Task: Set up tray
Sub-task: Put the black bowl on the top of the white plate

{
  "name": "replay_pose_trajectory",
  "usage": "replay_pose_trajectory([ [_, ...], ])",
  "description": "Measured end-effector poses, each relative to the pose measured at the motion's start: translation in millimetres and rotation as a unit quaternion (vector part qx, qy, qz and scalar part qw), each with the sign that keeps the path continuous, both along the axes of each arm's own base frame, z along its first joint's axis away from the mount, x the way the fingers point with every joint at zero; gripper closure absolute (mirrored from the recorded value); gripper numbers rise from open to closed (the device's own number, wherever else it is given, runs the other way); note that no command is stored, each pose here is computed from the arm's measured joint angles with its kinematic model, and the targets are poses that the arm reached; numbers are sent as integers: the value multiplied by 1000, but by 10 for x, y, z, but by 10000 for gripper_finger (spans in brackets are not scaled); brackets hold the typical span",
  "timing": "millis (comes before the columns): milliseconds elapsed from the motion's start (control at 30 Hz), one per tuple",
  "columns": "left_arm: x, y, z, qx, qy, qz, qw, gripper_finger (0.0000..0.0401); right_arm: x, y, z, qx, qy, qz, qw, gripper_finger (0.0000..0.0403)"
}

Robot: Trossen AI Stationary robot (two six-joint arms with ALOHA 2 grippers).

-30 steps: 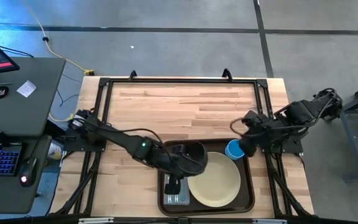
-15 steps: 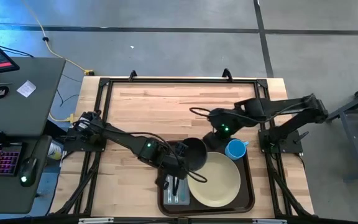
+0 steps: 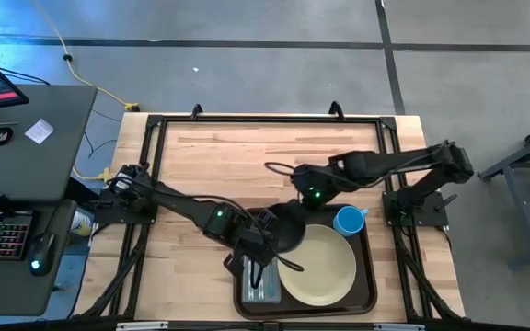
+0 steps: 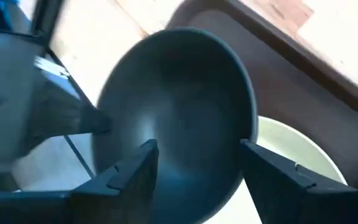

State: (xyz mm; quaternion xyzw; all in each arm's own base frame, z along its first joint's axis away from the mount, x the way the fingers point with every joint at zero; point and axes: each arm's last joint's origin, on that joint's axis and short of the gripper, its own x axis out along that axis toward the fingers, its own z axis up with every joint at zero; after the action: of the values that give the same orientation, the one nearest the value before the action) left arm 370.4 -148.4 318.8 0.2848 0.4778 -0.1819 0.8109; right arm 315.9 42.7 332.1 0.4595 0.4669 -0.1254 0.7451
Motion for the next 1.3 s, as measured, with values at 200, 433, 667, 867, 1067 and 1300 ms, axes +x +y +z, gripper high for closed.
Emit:
replay_pose_trajectory([
  [200, -10, 1, -8, 8, 6, -13, 1000, 367, 53, 6, -126, -8, 34, 4, 999, 212],
  [433, -5, 8, -6, 17, 1, -10, 1000, 367, 4, -1, -151, -25, 57, 26, 998, 256],
  [667, -12, 9, -9, 16, 6, -9, 1000, 367, -7, -3, -143, -30, 54, 36, 997, 262],
  [867, -34, 9, -10, 2, 20, -12, 1000, 366, -145, -51, 18, -48, 30, 20, 998, 251],
  [1067, -30, 12, -8, 8, 16, -11, 1000, 360, -164, -76, 39, -67, 26, 8, 997, 230],
  [1300, -27, 17, -7, 14, 13, -7, 1000, 364, -18, -21, -74, -35, 27, 28, 999, 212],
])
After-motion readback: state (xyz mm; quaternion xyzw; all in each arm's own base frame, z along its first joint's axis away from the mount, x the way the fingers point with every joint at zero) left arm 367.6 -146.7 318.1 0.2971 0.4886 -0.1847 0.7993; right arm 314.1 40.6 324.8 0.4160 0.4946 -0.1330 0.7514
